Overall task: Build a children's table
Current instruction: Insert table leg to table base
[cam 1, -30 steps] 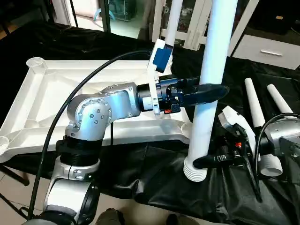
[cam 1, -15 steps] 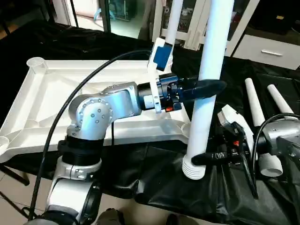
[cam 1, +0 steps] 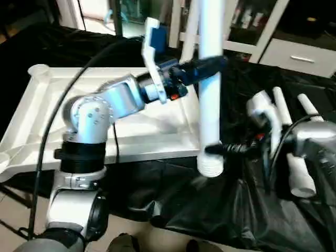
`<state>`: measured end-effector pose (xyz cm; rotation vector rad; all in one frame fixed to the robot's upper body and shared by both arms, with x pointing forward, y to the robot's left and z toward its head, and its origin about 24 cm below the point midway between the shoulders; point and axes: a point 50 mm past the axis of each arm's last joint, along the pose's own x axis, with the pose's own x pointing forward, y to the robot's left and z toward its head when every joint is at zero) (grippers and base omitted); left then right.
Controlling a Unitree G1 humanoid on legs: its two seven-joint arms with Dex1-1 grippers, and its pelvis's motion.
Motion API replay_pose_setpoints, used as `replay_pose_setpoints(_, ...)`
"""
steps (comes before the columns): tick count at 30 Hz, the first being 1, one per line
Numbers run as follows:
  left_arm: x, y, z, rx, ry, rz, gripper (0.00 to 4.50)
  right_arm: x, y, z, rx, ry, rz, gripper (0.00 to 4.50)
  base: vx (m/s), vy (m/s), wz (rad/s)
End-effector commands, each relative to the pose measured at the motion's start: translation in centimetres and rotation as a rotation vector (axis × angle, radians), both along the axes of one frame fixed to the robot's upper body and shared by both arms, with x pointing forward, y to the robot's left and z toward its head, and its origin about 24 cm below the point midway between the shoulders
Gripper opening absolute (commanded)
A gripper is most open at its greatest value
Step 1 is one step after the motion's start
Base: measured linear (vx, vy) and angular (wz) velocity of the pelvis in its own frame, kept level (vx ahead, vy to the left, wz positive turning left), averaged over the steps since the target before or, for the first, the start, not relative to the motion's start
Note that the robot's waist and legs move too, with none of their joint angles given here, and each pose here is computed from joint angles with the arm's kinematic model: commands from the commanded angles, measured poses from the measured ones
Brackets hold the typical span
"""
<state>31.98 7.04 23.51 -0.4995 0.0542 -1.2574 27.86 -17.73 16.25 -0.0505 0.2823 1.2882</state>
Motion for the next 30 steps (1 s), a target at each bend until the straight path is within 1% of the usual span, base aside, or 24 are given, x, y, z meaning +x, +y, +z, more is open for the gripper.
replay_pose_setpoints(1, 0.1, 0.0, 1.2, -0.010, -0.036, -0.002, 1.77, -0.2, -0.2, 0.6, 0.011, -0.017, -0.002, 3.46, 0.000, 0.000, 0.00)
replay_pose_setpoints(2, 0.2, 0.0, 1.3, -0.012, -0.038, -0.002, 1.77, -0.2, -0.2, 0.6, 0.010, -0.016, 0.000, 3.51, 0.000, 0.000, 0.00)
replay_pose_setpoints(4, 0.2, 0.1, 1.3, -0.013, -0.038, -0.002, 1.77, -0.3, -0.2, 0.6, 0.014, -0.013, 0.001, 3.78, 0.000, 0.000, 0.00)
replay_pose_setpoints(5, 0.2, 0.1, 1.4, -0.014, -0.039, -0.003, 1.77, -0.4, -0.2, 0.5, 0.023, -0.004, 0.007, 3.78, 0.000, 0.000, 0.00)
replay_pose_setpoints(8, 0.2, 0.0, 1.4, -0.016, -0.040, -0.008, 1.77, -0.8, -0.1, 0.6, 0.065, 0.044, 0.031, 4.10, 0.000, 0.000, 0.00)
replay_pose_setpoints(9, 0.2, -0.1, 1.4, -0.016, -0.042, -0.014, 1.77, -0.9, 0.0, 0.4, 0.059, 0.051, 0.037, 4.10, 0.000, 0.000, 0.00)
replay_pose_setpoints(10, 0.2, -0.1, 1.4, -0.016, -0.042, -0.015, 1.77, -0.9, 0.0, 0.4, 0.056, 0.051, 0.037, 4.29, 0.000, 0.000, 0.00)
replay_pose_setpoints(12, 0.1, -0.2, 1.4, -0.017, -0.044, -0.020, 1.77, -0.7, 0.3, 0.2, 0.044, 0.041, 0.024, 4.39, 0.000, 0.000, 0.00)
replay_pose_setpoints(18, 0.1, -0.5, 1.3, -0.008, -0.048, -0.015, 1.75, -0.1, 1.1, -0.4, 0.032, 0.021, -0.026, 4.44, 0.000, 0.000, 0.00)
replay_pose_setpoints(22, 0.3, -0.6, 1.2, 0.037, -0.053, 0.026, 1.75, 0.0, 1.6, -0.6, 0.032, 0.011, -0.051, 4.44, 0.000, 0.000, 0.00)
replay_pose_setpoints(25, 0.3, -0.7, 1.3, 0.034, -0.054, 0.027, 1.75, 0.1, 1.8, -0.7, 0.029, 0.000, -0.061, 4.44, 0.000, 0.000, 0.00)
replay_pose_setpoints(27, 0.4, -0.7, 1.2, 0.042, -0.060, 0.045, 1.75, 0.1, 2.0, -1.0, 0.027, -0.001, -0.068, 4.44, 0.000, 0.000, 0.00)
replay_pose_setpoints(30, 0.5, -0.8, 1.2, 0.064, -0.073, 0.058, 1.75, 0.1, 2.3, -1.0, 0.034, -0.005, -0.086, 4.44, 0.000, 0.000, 0.00)
